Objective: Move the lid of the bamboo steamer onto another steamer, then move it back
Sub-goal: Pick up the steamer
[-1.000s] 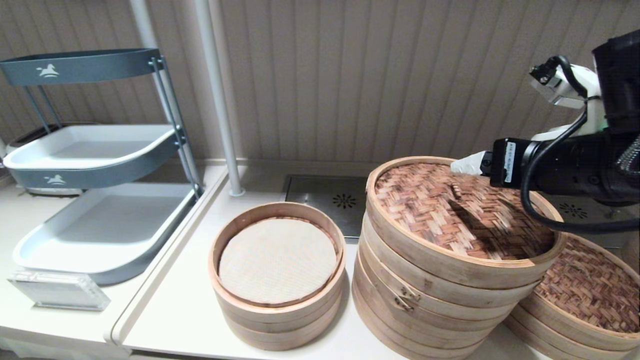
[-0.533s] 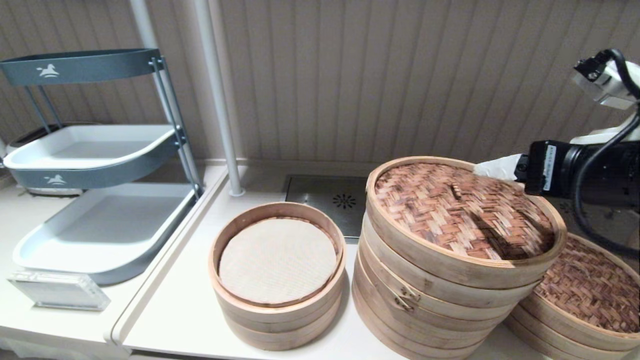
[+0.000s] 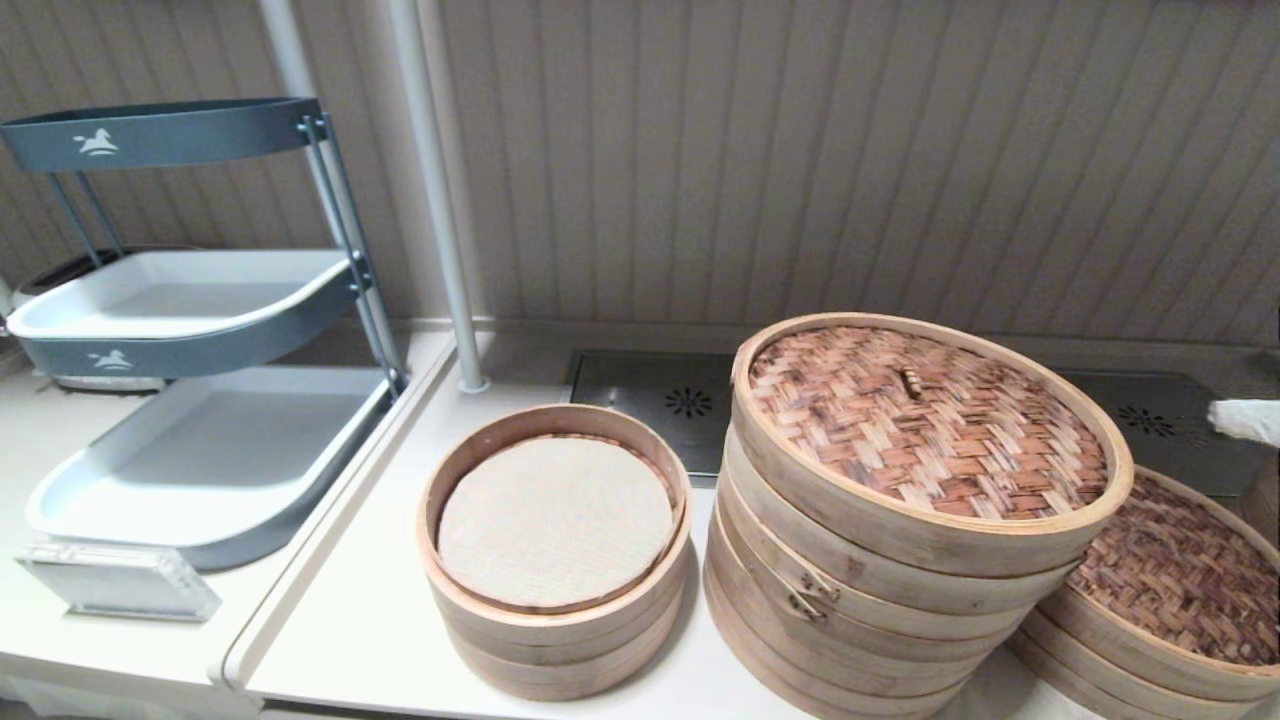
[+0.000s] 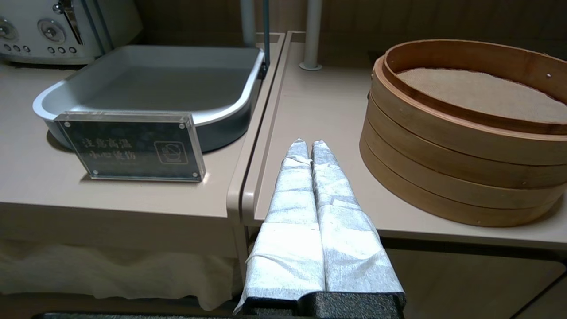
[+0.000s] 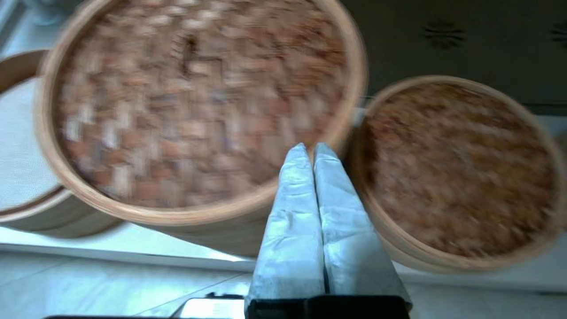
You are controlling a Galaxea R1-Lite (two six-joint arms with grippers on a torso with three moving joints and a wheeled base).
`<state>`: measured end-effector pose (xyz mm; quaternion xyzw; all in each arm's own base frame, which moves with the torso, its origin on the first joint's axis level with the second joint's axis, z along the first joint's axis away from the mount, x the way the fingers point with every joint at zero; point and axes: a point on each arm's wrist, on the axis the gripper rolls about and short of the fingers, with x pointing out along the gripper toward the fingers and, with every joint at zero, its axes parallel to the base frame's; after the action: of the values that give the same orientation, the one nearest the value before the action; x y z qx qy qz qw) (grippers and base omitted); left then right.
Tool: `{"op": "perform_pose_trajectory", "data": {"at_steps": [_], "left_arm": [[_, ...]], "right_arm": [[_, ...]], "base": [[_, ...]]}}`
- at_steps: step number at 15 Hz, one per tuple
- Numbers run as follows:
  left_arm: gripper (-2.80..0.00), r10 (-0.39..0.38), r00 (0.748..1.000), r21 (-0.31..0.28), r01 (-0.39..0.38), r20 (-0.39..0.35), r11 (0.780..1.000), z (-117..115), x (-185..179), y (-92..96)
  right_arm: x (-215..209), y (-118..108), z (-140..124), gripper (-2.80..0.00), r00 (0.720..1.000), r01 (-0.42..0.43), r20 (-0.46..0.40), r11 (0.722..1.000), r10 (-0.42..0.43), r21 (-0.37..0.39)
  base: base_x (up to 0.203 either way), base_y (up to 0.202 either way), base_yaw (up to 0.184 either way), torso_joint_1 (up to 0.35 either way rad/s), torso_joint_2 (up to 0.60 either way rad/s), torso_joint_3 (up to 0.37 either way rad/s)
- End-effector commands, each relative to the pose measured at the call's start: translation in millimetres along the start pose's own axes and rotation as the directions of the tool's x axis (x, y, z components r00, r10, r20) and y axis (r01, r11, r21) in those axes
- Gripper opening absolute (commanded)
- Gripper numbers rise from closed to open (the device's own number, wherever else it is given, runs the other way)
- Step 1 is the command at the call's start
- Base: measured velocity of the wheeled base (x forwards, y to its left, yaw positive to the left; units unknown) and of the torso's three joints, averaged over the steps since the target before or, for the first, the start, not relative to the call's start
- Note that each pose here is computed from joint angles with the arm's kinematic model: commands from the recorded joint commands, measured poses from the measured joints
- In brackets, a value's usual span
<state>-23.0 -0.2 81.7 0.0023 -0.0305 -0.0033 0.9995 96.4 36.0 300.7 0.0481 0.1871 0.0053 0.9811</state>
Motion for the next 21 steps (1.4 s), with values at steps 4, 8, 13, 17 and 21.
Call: {"op": "perform_pose_trajectory", "data": {"at_steps": [4,8,13,17,21], "left_arm": [[-2.8,-0.001,1.0,0.0,0.001,-0.023,1.0,-6.9,1.4,0.0],[-2.8,0.001,1.0,0.0,-0.001,-0.023,1.0,-6.9,1.4,-0.1],[-2.8,0.0,1.0,0.0,0.0,-0.023,1.0,-6.9,1.4,0.0],[-2.8,0.0,1.0,0.0,0.0,-0.023,1.0,-6.9,1.4,0.0],[-2.8,-0.001,1.0,0.0,0.001,-0.023,1.0,-6.9,1.4,0.0]], "right_arm": [[-59.9,-41.9,-52.5,-2.8,0.984,0.116,0.132,0.993,-0.12,0.037],[-74.1,-57.4,-115.6,-2.8,0.97,0.191,0.146,0.981,-0.195,0.041],[-59.7,-63.4,-181.9,-2.8,0.955,0.278,0.093,0.96,-0.281,0.042],[-32.8,-63.3,-201.9,-2.8,0.954,0.264,0.141,0.964,-0.263,0.009],[-29.1,-62.9,-211.8,-2.8,0.93,0.346,0.122,0.938,-0.346,0.024]], "base": [[0.0,0.0,0.0,0.0,0.0,0.0],[0.0,0.0,0.0,0.0,0.0,0.0],[0.0,0.0,0.0,0.0,0.0,0.0],[0.0,0.0,0.0,0.0,0.0,0.0],[0.0,0.0,0.0,0.0,0.0,0.0]]}}
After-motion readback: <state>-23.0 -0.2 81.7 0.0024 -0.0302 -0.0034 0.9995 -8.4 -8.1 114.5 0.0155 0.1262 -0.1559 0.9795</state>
